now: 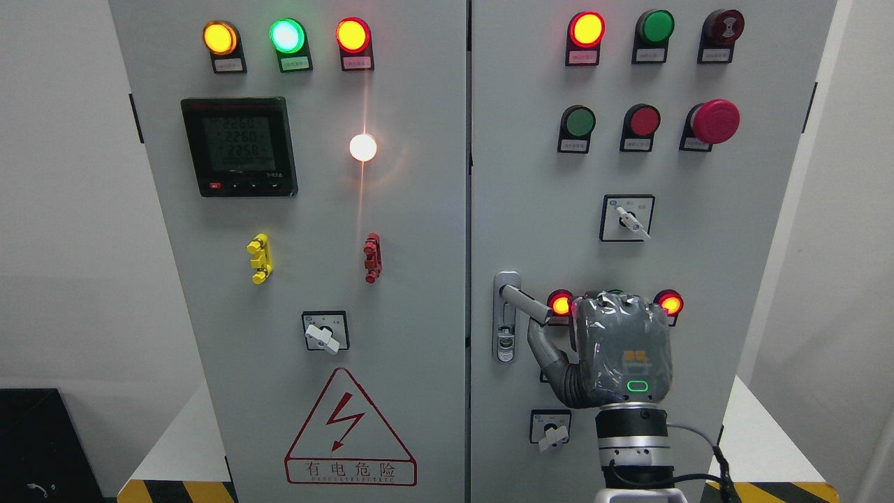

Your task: Release door handle

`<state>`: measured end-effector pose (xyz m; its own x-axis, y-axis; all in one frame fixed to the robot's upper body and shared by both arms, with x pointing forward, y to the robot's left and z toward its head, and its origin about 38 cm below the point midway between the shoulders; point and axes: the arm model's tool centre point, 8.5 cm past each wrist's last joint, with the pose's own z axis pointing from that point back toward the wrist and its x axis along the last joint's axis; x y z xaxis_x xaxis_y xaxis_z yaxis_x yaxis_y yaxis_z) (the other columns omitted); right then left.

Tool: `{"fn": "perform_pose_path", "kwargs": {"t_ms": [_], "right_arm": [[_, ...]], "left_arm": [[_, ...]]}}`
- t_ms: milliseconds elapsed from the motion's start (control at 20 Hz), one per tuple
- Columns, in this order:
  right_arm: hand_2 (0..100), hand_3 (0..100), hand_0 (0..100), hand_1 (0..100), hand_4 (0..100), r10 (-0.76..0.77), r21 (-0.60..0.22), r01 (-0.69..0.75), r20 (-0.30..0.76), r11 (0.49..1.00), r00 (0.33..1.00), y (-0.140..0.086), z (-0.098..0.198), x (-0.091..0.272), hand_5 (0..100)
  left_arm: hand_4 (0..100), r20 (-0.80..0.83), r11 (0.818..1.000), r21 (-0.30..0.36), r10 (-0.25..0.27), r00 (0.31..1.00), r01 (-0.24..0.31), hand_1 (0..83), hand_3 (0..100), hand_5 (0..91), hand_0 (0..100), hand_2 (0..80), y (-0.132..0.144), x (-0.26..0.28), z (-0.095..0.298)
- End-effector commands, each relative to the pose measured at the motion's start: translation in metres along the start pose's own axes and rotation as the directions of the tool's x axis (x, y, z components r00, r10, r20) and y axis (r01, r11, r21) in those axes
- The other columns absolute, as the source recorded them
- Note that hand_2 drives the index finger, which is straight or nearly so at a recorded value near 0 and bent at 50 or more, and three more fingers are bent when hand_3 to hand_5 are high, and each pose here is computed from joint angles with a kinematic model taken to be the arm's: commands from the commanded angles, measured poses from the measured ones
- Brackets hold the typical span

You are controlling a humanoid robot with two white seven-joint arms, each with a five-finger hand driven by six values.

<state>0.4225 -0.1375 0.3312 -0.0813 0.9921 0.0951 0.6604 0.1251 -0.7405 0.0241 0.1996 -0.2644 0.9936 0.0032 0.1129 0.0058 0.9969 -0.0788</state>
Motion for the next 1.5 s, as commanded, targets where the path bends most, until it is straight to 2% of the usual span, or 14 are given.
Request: {"fn": "perform_pose_path", "kwargs": {"t_ms": [0, 1452], "right_arm": [[99, 100, 51, 31, 100, 0.0, -0.01, 0.0, -0.002, 1.0, 1.0, -0.0014, -0.0002, -0.0009, 100], [99, 100, 51, 29, 100, -0.003, -0.018, 0.003, -0.001, 1.0, 1.0, -0.004, -0.0032, -0.0003, 100]], "left_arm": [[0, -0.02, 1.0, 0.0, 0.004, 1.0, -0.004, 55.6, 0, 0.0, 12, 0.0, 0.0, -0.0128, 0.0011], [0, -0.02, 1.0, 0.0, 0.002, 1.0, -0.002, 55.6, 0, 0.0, 12, 0.0, 0.0, -0.0128, 0.0011]]}}
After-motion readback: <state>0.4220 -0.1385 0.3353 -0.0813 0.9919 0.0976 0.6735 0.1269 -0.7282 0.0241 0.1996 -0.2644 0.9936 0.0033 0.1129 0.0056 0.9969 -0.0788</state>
